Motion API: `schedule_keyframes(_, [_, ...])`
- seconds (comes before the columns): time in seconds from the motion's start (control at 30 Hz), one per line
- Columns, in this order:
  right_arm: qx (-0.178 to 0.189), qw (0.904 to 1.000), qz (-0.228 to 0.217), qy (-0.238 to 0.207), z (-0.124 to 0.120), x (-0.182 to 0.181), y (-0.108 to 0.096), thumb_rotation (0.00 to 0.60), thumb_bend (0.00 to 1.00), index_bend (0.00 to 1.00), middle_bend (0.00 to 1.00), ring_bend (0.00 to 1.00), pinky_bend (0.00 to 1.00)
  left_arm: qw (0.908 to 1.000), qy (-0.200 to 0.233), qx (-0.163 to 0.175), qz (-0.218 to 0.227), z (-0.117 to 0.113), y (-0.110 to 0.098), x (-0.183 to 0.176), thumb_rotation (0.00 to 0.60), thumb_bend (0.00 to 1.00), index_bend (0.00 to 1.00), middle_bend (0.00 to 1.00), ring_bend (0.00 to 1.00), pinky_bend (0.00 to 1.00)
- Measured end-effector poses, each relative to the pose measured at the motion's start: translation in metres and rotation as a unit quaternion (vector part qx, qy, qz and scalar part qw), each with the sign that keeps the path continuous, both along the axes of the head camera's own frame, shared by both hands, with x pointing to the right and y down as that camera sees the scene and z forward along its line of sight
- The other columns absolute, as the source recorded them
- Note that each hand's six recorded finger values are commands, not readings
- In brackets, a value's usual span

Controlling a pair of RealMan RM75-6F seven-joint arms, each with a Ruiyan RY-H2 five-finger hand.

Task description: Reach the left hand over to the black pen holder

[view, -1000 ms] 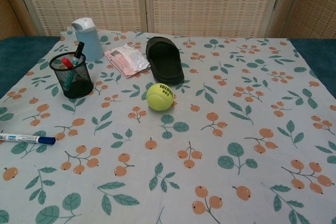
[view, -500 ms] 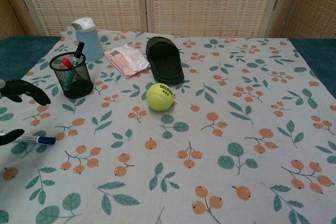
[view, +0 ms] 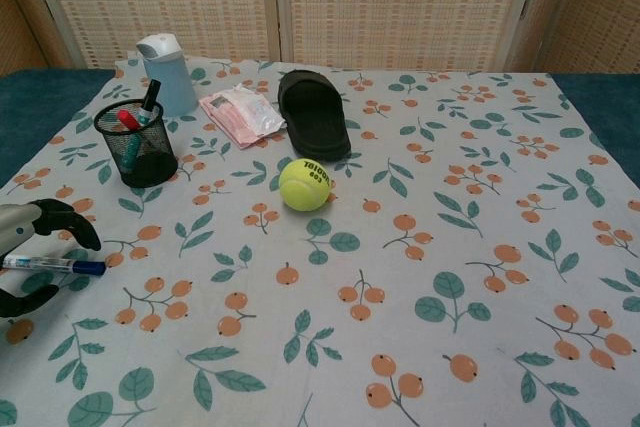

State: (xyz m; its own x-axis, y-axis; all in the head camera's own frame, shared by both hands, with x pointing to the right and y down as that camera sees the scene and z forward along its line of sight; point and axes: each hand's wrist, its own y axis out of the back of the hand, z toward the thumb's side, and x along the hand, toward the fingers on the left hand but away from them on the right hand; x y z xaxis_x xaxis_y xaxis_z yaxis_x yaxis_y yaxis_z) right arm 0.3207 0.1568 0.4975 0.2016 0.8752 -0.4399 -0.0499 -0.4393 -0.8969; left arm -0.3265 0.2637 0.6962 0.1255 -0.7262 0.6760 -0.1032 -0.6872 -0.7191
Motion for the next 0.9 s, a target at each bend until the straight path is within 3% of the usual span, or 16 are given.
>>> schedule_keyframes(0.63, [0.0, 1.0, 0.001, 0.0, 0.001, 0.001, -0.001, 0.6, 0.1, 0.22, 0.13, 0.09, 0.0, 0.9996, -0.025, 0.015, -0.004, 0.017, -0.001, -0.009, 0.6, 0.36, 0.39, 0.38, 0.13, 0.21])
schedule_keyframes(0.9, [0.001, 1.0, 0.001, -0.001, 0.0, 0.001, -0.001, 0.6, 0.1, 0.23, 0.13, 0.09, 0.0, 0.9989, -0.031, 0.034, -0.01, 0.018, 0.0, -0.012, 0.6, 0.36, 0.51, 0.5, 0.2, 0.25])
